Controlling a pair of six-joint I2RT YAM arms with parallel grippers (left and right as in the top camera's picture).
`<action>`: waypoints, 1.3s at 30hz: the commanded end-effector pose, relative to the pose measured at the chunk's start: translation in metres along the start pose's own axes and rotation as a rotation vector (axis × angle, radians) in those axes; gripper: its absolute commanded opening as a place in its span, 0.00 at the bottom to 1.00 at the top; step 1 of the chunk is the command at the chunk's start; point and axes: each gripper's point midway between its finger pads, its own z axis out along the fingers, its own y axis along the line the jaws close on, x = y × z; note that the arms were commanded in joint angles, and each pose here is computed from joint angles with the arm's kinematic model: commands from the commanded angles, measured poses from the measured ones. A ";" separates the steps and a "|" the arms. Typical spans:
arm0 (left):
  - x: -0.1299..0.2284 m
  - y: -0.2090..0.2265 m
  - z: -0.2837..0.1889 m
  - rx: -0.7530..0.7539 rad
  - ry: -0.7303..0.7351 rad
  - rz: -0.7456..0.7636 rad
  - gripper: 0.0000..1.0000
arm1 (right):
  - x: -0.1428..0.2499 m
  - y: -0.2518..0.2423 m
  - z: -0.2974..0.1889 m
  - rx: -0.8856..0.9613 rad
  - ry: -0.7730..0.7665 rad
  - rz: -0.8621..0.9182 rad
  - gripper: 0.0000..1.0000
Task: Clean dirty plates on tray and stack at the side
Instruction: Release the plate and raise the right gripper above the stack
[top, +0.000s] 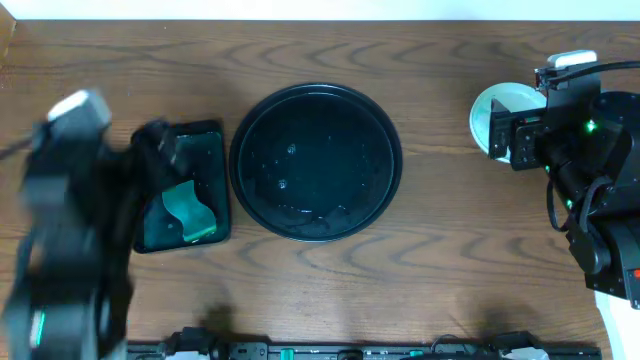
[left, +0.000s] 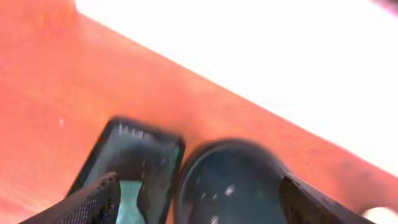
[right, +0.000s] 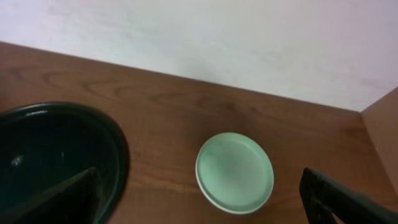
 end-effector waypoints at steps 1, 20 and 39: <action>-0.011 0.001 -0.064 0.069 -0.159 0.014 0.82 | 0.001 0.003 -0.001 -0.002 0.007 -0.015 0.99; -0.013 0.005 -0.109 0.122 -0.273 0.002 0.82 | 0.030 0.005 -0.003 -0.012 0.125 -0.030 0.99; -0.013 0.005 -0.109 0.122 -0.272 0.001 0.82 | 0.071 0.007 -0.012 -0.027 0.297 -0.053 0.99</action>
